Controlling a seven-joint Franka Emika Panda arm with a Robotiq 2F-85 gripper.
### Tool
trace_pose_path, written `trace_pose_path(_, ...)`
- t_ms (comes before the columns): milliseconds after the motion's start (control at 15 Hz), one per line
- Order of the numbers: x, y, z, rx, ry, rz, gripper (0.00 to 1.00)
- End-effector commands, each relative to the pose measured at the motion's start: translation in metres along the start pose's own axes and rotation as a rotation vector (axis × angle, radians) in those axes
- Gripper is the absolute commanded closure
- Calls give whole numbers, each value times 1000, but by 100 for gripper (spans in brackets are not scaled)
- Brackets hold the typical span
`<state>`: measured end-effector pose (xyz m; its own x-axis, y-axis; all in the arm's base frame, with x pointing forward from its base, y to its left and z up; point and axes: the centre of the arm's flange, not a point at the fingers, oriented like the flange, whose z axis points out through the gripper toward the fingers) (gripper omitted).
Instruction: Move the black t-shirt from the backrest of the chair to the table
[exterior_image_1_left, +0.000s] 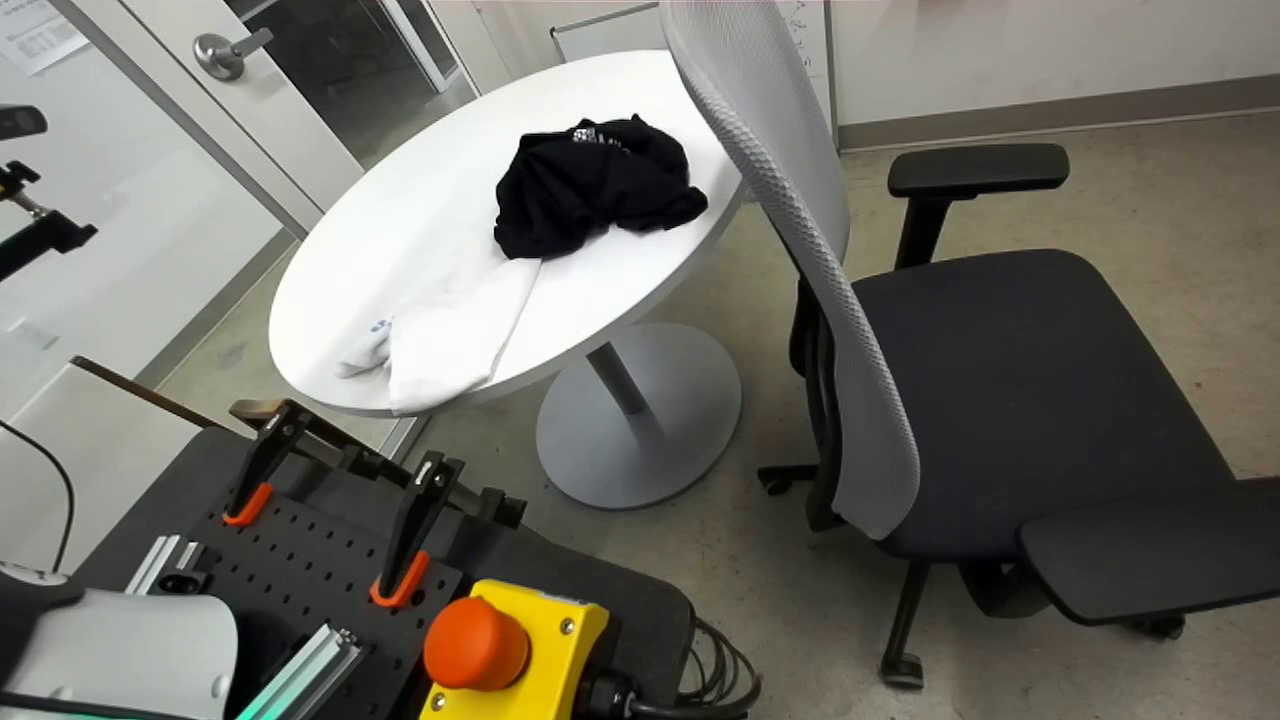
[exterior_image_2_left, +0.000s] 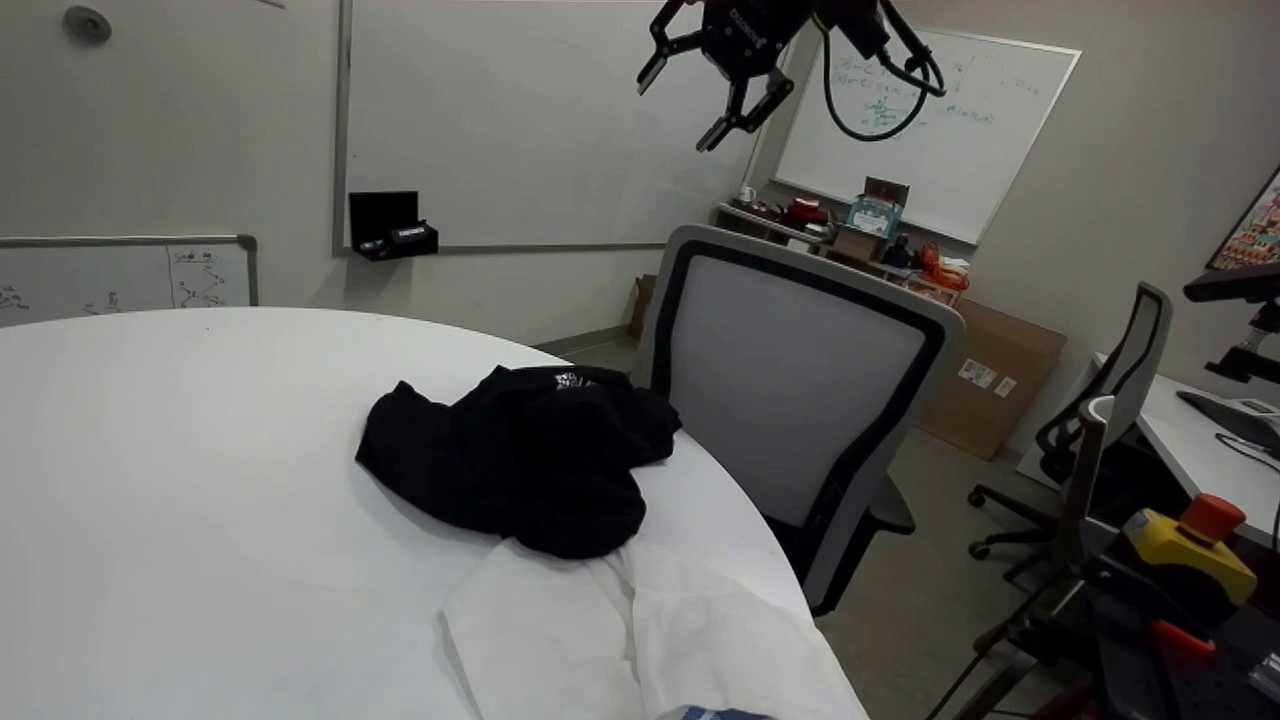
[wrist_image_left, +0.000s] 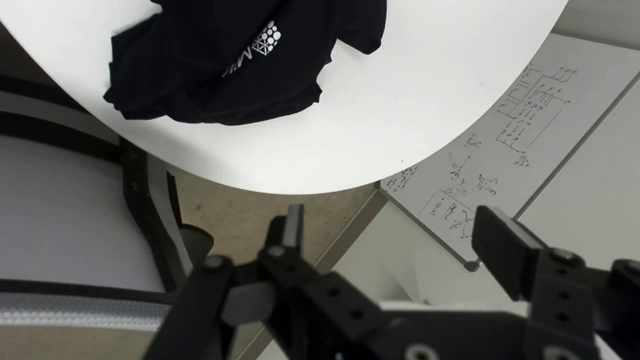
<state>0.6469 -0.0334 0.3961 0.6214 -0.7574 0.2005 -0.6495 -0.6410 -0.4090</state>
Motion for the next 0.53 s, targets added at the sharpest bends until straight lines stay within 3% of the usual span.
trace_pose_path(0, 26, -13, -22, -10, -78, -18, 0)
trace_pose_path(133, 39, -12, -46, -46, -120, -21, 0)
trace_pose_path(200, 21, -5, -26, -34, -83, -6, 0)
trace_pose_path(467, 33, -5, -44, -43, -102, -7, 0)
